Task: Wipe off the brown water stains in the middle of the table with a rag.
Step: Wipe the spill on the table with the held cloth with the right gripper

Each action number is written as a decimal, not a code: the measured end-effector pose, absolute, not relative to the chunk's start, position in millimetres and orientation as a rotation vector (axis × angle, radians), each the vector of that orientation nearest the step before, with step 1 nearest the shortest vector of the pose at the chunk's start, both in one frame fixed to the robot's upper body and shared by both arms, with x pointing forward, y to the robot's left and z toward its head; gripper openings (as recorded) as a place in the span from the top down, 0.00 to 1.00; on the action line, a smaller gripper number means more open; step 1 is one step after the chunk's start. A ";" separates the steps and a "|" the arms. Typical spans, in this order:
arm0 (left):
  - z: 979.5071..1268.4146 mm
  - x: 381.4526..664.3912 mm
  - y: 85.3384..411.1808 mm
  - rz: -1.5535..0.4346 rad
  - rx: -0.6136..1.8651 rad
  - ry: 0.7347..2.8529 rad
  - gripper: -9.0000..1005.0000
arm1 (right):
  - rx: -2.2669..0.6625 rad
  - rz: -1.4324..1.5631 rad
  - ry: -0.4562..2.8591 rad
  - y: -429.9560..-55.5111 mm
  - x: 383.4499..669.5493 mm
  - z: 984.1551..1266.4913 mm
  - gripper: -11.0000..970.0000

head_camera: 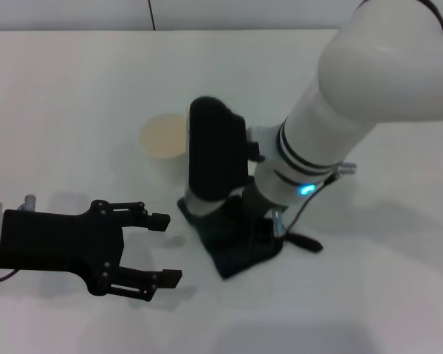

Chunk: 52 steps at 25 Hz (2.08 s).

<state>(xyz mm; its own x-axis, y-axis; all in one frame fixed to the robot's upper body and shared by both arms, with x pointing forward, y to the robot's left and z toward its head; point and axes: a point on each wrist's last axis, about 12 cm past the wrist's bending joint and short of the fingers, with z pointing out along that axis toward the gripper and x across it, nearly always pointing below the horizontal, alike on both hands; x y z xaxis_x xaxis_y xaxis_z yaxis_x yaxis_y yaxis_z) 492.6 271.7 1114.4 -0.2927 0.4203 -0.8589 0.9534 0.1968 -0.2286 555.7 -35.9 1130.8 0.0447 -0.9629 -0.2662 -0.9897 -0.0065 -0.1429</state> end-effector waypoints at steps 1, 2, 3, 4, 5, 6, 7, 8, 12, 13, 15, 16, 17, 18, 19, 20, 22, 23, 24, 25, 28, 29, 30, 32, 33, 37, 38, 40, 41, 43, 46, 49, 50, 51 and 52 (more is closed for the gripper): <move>1114.4 492.6 271.6 -1.043 1.285 1.822 0.13 | -2.003 0.120 1.998 -38.6 562.4 1130.6 0.91; 1114.4 492.6 271.6 -1.043 1.284 1.822 0.13 | -1.978 0.108 2.004 -40.6 567.2 1130.5 0.91; 1114.4 492.6 271.6 -1.043 1.284 1.822 0.13 | -1.961 0.092 2.005 -42.4 571.2 1130.5 0.91; 1114.3 492.6 271.6 -1.043 1.284 1.822 0.13 | -1.935 0.067 2.007 -45.3 577.2 1130.4 0.91; 1114.3 492.6 271.6 -1.044 1.283 1.823 0.13 | -1.918 0.051 2.009 -47.3 581.2 1130.8 0.91; 1114.3 492.6 271.8 -1.043 1.282 1.823 0.13 | -1.886 0.024 2.012 -51.3 588.1 1132.3 0.92; 1114.3 492.6 271.9 -1.043 1.281 1.823 0.13 | -1.886 0.024 2.012 -51.3 588.1 1132.3 0.92; 1114.3 492.6 272.0 -1.044 1.280 1.823 0.13 | -1.865 0.011 2.015 -53.9 592.0 1133.8 0.92; 1114.3 492.6 272.2 -1.043 1.278 1.824 0.13 | -1.810 -0.037 2.027 -63.8 602.5 1137.1 0.92; 1114.4 492.6 272.2 -1.043 1.278 1.823 0.13 | -1.806 -0.042 2.029 -64.9 603.2 1137.2 0.92; 1114.5 492.7 272.4 -1.043 1.277 1.823 0.13 | -1.801 -0.049 2.027 -66.0 604.1 1138.2 0.92; 1114.5 492.7 272.4 -1.042 1.277 1.823 0.13 | -1.803 -0.049 2.025 -65.7 603.9 1138.6 0.92; 1114.6 492.8 272.5 -1.042 1.277 1.822 0.13 | -1.807 -0.049 2.022 -65.1 603.3 1138.9 0.92; 1114.7 492.9 272.5 -1.041 1.277 1.821 0.13 | -1.814 -0.047 2.020 -64.3 601.8 1139.1 0.92; 1114.8 493.1 272.4 -1.040 1.278 1.820 0.13 | -1.822 -0.044 2.017 -63.6 600.1 1139.1 0.92; 1115.0 493.3 272.3 -1.040 1.278 1.819 0.13 | -1.836 -0.038 2.012 -62.4 597.2 1139.1 0.92; 1115.2 493.6 272.1 -1.039 1.280 1.818 0.13 | -1.869 -0.024 1.997 -59.3 589.9 1138.4 0.92; 1115.3 493.7 272.0 -1.039 1.280 1.817 0.13 | -1.898 -0.011 1.984 -56.1 583.7 1137.7 0.92; 1115.4 493.8 271.9 -1.039 1.280 1.816 0.13 | -1.913 -0.003 1.977 -54.2 580.6 1137.3 0.92; 1115.4 493.8 271.9 -1.039 1.280 1.816 0.13 | -1.938 0.012 1.968 -51.4 575.3 1136.6 0.92; 1115.7 493.9 271.5 -1.040 1.279 1.812 0.13 | -2.006 0.059 1.936 -44.1 561.7 1134.4 0.92; 1115.8 494.0 271.4 -1.041 1.279 1.811 0.13 | -2.023 0.072 1.928 -42.6 558.3 1133.6 0.92; 1115.9 493.9 271.4 -1.041 1.279 1.810 0.13 | -2.034 0.083 1.921 -41.2 555.9 1133.2 0.92; 1115.8 493.7 271.7 -1.040 1.277 1.810 0.13 | -2.042 0.095 1.915 -40.0 553.5 1132.9 0.92; 1115.7 493.6 271.9 -1.040 1.276 1.810 0.13 | -2.036 0.100 1.918 -40.3 553.7 1133.2 0.92; 1114.8 492.3 273.1 -1.038 1.272 1.810 0.13 | -1.974 0.114 1.957 -49.3 561.7 1138.2 0.92; 1114.8 492.3 273.1 -1.038 1.272 1.810 0.13 | -1.955 0.126 1.972 -54.2 564.3 1140.4 0.92; 1114.1 492.0 273.6 -1.032 1.271 1.809 0.13 | -1.927 0.148 1.997 -64.2 568.0 1144.4 0.92; 1113.7 492.2 273.8 -1.029 1.268 1.811 0.13 | -1.901 0.154 2.011 -72.6 570.5 1148.1 0.92; 1112.4 492.5 274.8 -1.016 1.259 1.816 0.13 | -1.878 0.144 2.026 -81.9 573.0 1151.9 0.92; 1112.0 491.8 276.1 -1.010 1.251 1.809 0.13 | -1.843 0.116 2.067 -100.4 576.0 1156.6 0.92; 1112.9 491.7 278.9 -1.003 1.231 1.800 0.13 | -1.783 0.111 2.134 -120.7 579.8 1160.8 0.92; 1112.9 491.4 281.0 -0.997 1.221 1.800 0.13 | -1.765 0.114 2.152 -127.1 580.9 1162.1 0.92; 1112.7 490.8 284.2 -0.987 1.207 1.799 0.13 | -1.758 0.114 2.161 -133.5 581.5 1162.9 0.92; 1112.5 490.2 286.1 -0.982 1.197 1.799 0.13 | -1.753 0.112 2.160 -144.2 582.3 1163.9 0.92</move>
<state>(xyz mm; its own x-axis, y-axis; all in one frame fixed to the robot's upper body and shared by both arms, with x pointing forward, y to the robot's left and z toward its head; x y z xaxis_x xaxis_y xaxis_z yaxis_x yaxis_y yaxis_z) 490.2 286.1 1112.5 -0.2818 0.3700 -0.8853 0.9447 0.2683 -0.1886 582.3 -144.2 1163.9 -0.1692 -0.9321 -0.3202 -0.9601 0.2292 -0.1599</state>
